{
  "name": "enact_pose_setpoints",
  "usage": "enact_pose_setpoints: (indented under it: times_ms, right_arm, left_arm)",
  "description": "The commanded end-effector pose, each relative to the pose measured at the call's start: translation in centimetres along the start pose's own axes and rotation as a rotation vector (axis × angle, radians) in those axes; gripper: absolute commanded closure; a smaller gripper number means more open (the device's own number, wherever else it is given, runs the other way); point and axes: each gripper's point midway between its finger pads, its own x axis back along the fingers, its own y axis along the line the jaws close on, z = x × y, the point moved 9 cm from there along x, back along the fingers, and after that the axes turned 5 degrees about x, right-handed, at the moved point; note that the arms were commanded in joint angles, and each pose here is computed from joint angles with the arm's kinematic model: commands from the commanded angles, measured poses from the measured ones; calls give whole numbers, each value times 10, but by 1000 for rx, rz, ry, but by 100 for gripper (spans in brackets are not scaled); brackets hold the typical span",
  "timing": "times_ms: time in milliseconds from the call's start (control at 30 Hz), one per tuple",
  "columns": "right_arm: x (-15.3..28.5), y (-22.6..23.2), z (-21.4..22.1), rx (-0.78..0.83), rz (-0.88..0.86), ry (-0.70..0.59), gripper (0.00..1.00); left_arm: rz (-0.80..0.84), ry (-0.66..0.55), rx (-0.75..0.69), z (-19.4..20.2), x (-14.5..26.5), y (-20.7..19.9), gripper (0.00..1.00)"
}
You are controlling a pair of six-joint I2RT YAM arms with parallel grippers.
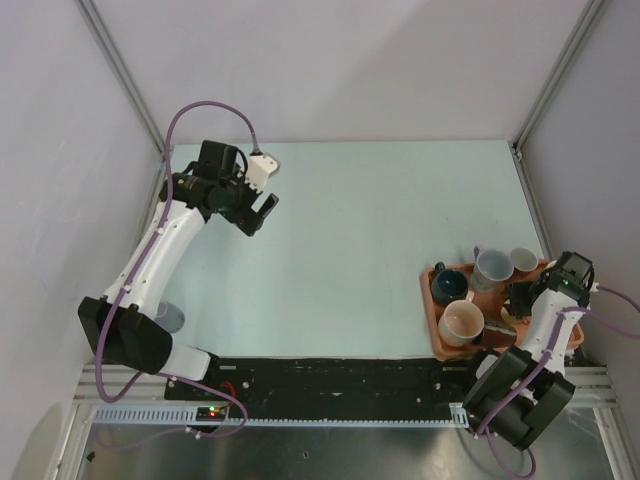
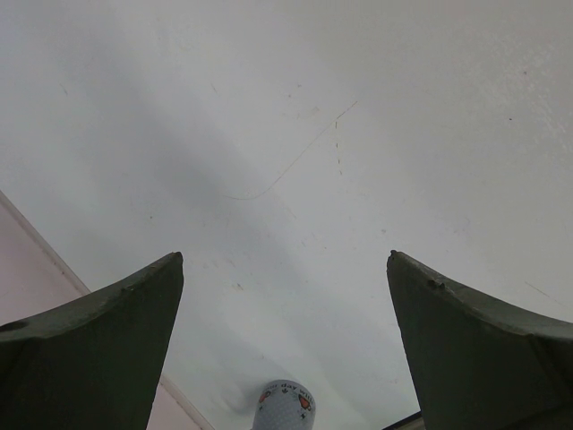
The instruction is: Turn the mug right side up
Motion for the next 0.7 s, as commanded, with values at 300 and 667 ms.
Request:
enact_pose_setpoints:
  times_ms: [300,667]
  right_arm:
    - [26,30,-14,111,-70,-126,53]
    - [60,37,-10,274,-73,-195,51]
  left_arm:
    - [-28,-40,-18,-7,12,5,2]
    - [-20,-33,-22,-5,10,5,2]
